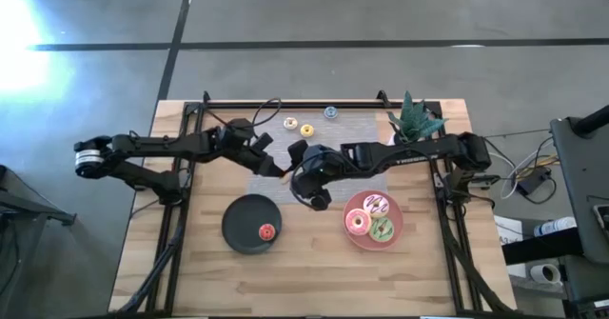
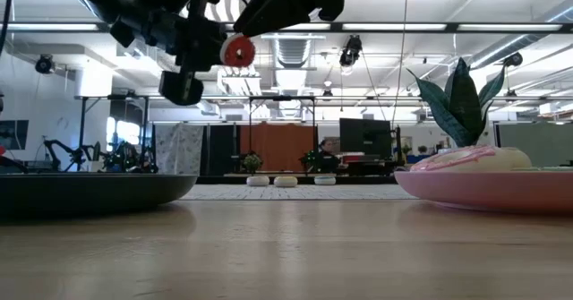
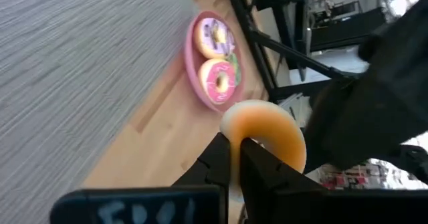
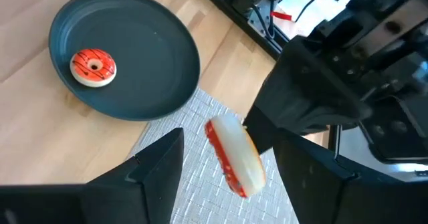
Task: Pick & Place donuts
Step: Put the small pink donut on the black plate
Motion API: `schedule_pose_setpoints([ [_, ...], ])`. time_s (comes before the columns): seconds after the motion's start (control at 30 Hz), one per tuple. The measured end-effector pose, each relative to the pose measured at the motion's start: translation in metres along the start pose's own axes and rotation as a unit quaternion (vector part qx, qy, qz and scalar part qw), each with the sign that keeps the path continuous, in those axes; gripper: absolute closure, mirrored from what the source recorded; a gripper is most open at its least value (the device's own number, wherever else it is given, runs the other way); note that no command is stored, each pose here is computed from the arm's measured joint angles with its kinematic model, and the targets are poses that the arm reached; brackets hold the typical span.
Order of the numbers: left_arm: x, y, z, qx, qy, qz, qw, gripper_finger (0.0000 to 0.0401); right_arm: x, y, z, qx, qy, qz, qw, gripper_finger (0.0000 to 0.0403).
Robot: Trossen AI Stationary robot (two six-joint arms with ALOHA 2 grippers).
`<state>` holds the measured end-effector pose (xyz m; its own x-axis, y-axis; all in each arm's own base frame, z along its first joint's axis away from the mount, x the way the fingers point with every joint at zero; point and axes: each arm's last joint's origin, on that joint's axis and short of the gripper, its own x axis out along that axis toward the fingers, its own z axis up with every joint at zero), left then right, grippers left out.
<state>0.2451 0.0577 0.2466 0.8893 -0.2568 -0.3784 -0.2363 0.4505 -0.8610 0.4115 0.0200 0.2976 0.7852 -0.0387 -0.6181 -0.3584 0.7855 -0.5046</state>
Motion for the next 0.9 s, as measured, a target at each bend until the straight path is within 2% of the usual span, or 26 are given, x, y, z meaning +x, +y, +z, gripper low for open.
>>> schedule_pose_setpoints([
  [0.27, -0.0002, -0.0115, 0.0068, 0.013, 0.005, -0.019, 1.000, 0.0401, 0.0057, 0.0023, -0.0024, 0.000, 0.008, 0.006, 1.000, 0.0218],
  [0.63, 0.0028, -0.0073, -0.0011, 0.012, 0.028, -0.016, 0.999, 0.0399, 0.0069, 0.0024, -0.0050, 0.002, 0.029, -0.010, 1.000, 0.0287],
  [0.73, 0.0036, -0.0085, -0.0019, 0.012, 0.027, -0.018, 0.999, 0.0383, 0.0071, 0.0021, -0.0054, 0.025, 0.029, -0.010, 0.999, 0.0311],
  [0.9, 0.0037, -0.0074, -0.0019, 0.008, 0.015, -0.004, 1.000, 0.0325, 0.0075, 0.0005, -0.0069, 0.073, 0.028, -0.009, 0.997, 0.0355],
])
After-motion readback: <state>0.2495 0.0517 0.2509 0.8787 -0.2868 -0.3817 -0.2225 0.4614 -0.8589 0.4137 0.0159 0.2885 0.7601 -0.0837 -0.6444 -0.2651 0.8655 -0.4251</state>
